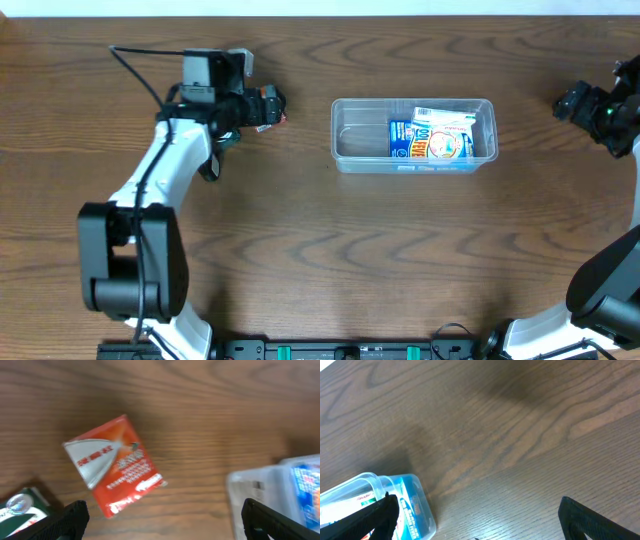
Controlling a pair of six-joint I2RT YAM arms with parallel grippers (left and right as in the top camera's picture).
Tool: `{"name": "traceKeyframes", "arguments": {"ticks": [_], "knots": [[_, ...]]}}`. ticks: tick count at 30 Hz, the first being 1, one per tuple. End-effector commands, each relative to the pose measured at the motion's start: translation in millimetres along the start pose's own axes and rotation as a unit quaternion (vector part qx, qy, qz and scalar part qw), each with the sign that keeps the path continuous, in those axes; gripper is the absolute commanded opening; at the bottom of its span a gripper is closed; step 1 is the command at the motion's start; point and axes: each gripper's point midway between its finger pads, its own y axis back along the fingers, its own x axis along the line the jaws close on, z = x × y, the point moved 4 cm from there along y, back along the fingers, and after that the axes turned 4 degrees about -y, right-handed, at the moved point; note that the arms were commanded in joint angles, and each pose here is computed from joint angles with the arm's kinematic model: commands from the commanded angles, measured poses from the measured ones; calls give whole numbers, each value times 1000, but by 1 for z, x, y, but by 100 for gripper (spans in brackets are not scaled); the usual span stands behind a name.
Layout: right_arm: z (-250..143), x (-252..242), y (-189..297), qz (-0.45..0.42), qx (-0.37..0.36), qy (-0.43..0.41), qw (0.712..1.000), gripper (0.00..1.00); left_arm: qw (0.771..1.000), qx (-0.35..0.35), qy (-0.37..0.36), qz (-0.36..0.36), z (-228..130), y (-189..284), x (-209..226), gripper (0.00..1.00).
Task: Pack container
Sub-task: 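Reach left gripper to the red medicine box and grasp it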
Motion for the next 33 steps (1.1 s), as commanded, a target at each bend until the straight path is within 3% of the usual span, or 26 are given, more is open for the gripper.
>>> {"name": "traceKeyframes", "arguments": {"ticks": [1,8,14,33], "knots": [[3,1,5,3,-7,-5,1000,99,994,-51,-11,92,36,12,-2,98],[3,1,5,3,-7,-5,1000,99,975,-86,44,201,43,17,-12,98],[3,1,5,3,-7,-5,1000,99,971,-72,102,203,29,-3,-11,98],[3,1,5,3,-7,-5,1000,99,973,-16,99,210,-6,-61,8,98]]}}
